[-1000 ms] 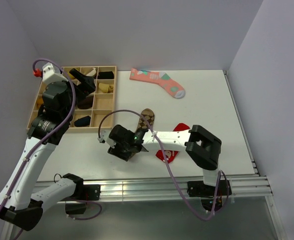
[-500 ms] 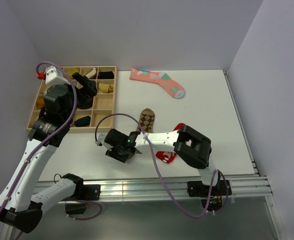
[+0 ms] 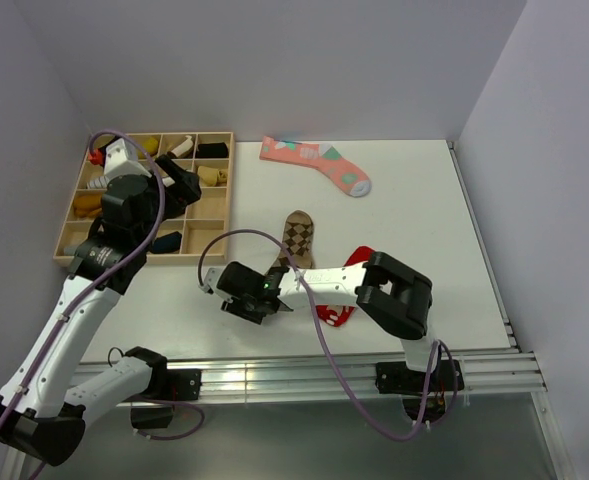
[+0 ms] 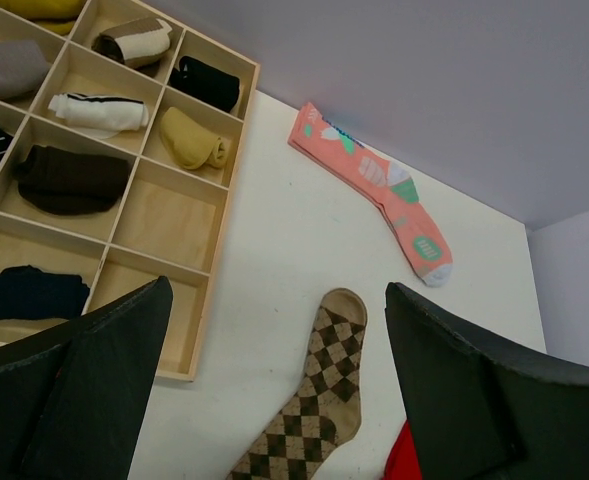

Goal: Roll the socks
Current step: Adjust the sock at the center of the board.

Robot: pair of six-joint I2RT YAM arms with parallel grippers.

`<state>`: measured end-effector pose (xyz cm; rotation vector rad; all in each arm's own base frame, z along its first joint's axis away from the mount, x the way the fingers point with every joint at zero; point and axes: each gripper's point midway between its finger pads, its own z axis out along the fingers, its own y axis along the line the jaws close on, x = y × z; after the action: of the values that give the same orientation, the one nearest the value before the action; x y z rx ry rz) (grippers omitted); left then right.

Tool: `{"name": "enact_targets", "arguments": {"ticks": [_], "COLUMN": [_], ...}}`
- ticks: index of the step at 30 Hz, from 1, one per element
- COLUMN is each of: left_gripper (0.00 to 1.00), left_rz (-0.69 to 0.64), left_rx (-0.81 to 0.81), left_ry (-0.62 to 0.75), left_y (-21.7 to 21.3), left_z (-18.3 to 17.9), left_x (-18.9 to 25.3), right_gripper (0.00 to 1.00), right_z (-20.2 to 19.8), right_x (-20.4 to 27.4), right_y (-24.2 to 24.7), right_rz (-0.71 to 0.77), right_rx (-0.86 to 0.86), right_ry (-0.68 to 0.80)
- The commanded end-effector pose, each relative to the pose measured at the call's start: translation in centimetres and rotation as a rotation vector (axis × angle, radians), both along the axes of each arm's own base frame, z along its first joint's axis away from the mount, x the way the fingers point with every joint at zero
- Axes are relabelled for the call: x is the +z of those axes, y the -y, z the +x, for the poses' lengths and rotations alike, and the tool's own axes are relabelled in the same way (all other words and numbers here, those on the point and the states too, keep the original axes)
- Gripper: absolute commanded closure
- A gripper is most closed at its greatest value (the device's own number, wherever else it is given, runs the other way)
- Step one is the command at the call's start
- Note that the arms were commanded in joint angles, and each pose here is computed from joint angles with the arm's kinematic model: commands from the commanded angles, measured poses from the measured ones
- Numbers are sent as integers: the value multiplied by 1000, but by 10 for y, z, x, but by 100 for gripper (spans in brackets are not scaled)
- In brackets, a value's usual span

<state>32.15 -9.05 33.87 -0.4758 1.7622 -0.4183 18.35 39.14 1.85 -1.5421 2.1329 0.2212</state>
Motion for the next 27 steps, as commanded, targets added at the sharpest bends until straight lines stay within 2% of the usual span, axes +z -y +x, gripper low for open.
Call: {"name": "enact_targets", "arguments": {"ticks": [1,12,27], "left_gripper": [7,6,6], "left_rz": [-14,-7,-4], "left_rx": [-10,-14,-24], "left_ry": [55,51,42], "left_y": [-1,-1,3], "left_z": [-2,-3,2], "left_x": [14,12,6], "right_gripper": [51,48,49], "right_z": [8,20,7], "right_x": [22,40,19], "right_y": [4,8,12], "right_rz": [17,22,-26], "right_rx": [-13,-67,-43], "right_ry": [59,126,45]}}
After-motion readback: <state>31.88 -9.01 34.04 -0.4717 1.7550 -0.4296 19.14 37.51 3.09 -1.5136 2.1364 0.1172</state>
